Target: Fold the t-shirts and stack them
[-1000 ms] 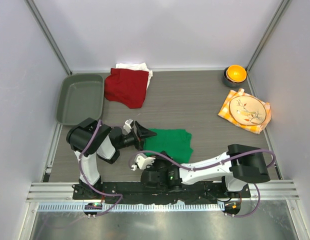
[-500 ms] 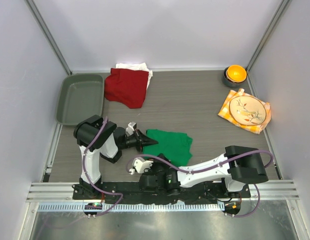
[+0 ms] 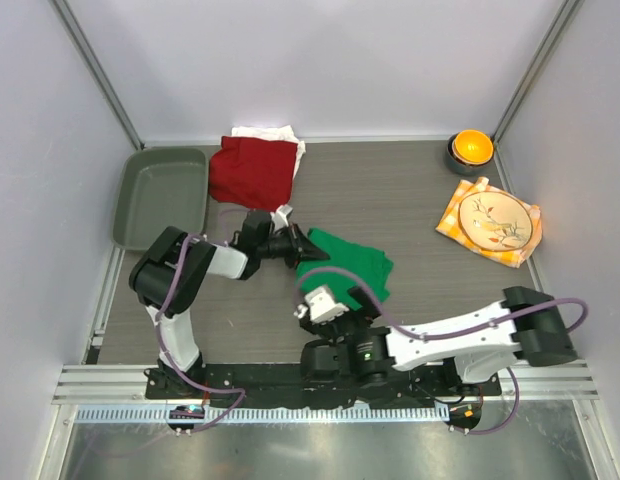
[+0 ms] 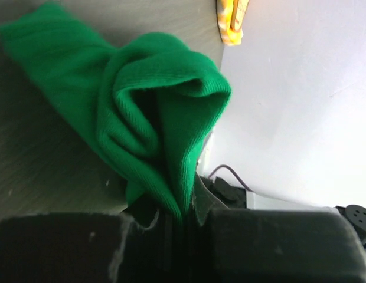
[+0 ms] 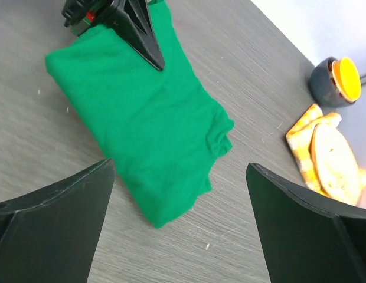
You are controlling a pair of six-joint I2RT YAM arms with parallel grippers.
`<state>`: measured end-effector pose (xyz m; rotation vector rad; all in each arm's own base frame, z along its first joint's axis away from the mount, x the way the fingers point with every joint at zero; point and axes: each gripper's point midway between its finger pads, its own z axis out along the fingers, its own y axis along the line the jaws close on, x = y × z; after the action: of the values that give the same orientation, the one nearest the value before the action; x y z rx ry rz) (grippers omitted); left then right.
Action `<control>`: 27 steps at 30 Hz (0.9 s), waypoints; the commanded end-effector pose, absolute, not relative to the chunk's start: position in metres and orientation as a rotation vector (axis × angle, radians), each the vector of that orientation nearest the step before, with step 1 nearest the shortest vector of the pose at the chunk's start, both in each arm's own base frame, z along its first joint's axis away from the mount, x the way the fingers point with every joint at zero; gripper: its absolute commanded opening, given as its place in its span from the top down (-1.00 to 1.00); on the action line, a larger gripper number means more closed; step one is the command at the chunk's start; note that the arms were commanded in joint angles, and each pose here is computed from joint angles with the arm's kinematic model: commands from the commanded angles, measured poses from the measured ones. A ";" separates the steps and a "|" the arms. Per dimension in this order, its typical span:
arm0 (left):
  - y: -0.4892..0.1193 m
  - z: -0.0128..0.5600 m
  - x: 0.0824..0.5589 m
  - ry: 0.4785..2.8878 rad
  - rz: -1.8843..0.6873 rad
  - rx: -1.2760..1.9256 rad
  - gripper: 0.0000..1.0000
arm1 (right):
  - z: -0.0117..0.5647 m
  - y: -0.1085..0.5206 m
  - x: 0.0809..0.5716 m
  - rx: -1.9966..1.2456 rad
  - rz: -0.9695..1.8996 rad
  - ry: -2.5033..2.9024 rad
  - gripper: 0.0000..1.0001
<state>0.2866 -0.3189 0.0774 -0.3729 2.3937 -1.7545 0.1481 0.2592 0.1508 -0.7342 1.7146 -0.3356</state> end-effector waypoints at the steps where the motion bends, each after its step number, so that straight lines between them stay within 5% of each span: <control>1: -0.304 0.084 0.313 2.509 -1.481 -0.225 1.00 | 0.185 0.230 0.153 -0.361 -0.128 1.716 -0.99; 12: -0.282 0.109 0.417 2.520 -1.257 -0.185 1.00 | 0.186 0.230 0.144 -0.150 0.214 1.830 -0.99; 27: -0.261 0.155 0.517 2.510 -1.101 0.022 1.00 | 0.154 0.229 0.145 -0.132 0.259 1.867 -0.99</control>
<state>0.5143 -0.2887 0.1402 -0.0090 2.4960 -1.1183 0.1432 0.2210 0.1490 -0.2338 1.8746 0.1580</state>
